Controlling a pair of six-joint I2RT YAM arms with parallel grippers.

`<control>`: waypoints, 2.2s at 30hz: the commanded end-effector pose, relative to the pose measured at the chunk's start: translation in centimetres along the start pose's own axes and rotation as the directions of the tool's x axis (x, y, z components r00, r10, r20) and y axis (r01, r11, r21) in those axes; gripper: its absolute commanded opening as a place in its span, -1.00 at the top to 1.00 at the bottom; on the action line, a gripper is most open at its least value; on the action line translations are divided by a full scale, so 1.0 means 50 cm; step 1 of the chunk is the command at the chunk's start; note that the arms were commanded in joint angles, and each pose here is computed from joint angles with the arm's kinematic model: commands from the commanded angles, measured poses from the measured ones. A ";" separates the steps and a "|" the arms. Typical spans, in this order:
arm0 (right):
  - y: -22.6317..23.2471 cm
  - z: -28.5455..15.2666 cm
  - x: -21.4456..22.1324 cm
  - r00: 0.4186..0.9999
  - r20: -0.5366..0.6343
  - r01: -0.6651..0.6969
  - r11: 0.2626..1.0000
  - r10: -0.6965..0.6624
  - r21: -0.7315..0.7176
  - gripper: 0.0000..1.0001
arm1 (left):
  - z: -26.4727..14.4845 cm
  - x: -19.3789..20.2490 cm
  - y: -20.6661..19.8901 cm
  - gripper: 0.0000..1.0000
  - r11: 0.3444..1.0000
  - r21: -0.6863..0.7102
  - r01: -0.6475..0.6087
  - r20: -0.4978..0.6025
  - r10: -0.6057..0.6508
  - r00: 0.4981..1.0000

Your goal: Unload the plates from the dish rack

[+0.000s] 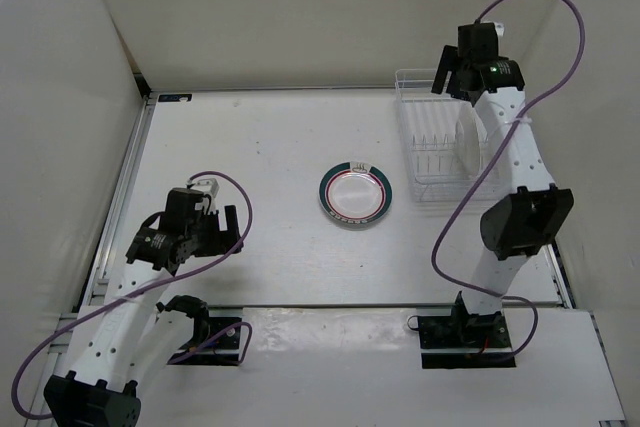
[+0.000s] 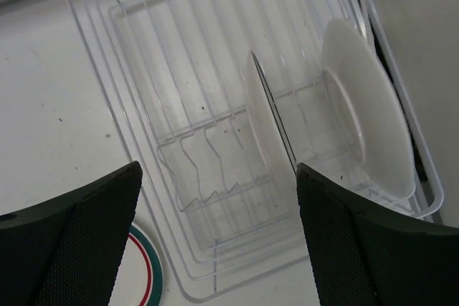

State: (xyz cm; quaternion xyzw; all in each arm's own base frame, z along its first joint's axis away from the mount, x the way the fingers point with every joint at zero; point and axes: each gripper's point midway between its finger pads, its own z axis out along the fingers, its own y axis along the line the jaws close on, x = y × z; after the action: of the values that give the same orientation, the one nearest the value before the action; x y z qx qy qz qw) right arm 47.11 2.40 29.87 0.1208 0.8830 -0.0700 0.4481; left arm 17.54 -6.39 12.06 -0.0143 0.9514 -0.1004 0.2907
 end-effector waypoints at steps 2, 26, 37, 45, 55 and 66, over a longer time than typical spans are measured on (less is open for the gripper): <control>-0.010 0.037 0.069 0.987 -0.154 -0.042 0.999 0.039 -0.014 -0.77 | -0.007 -0.014 -0.010 -1.00 1.000 0.026 -0.004 0.036 0.003 0.999; -0.050 -0.014 0.074 0.991 -0.083 -0.112 0.989 0.104 -0.094 -0.55 | -0.001 -0.014 -0.013 -1.00 1.000 0.029 -0.002 0.021 0.001 1.000; -0.086 0.050 0.159 0.975 -0.216 -0.042 0.998 0.049 0.037 -0.50 | 0.002 -0.012 -0.011 -1.00 1.000 0.024 0.000 0.013 -0.001 1.000; -0.104 0.078 0.191 0.967 -0.252 -0.022 0.995 0.046 0.096 -0.32 | 0.004 -0.011 -0.010 -1.00 1.000 0.020 0.001 0.004 -0.001 1.000; -0.102 0.099 0.219 0.958 -0.286 -0.010 0.996 0.036 0.092 0.46 | 0.007 -0.011 -0.012 -1.00 1.000 0.022 0.005 -0.001 -0.005 1.000; -0.125 0.088 0.194 0.969 -0.248 0.021 0.989 0.016 0.145 1.00 | 0.008 -0.009 -0.011 -1.00 1.000 0.022 0.003 -0.006 -0.003 1.000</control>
State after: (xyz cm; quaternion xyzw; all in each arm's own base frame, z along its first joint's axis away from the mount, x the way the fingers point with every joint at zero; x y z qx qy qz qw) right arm 43.10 -2.77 19.44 0.1419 0.9302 -0.1090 0.3204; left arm 17.67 -6.56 11.52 -0.0137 0.9558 -0.1003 0.2760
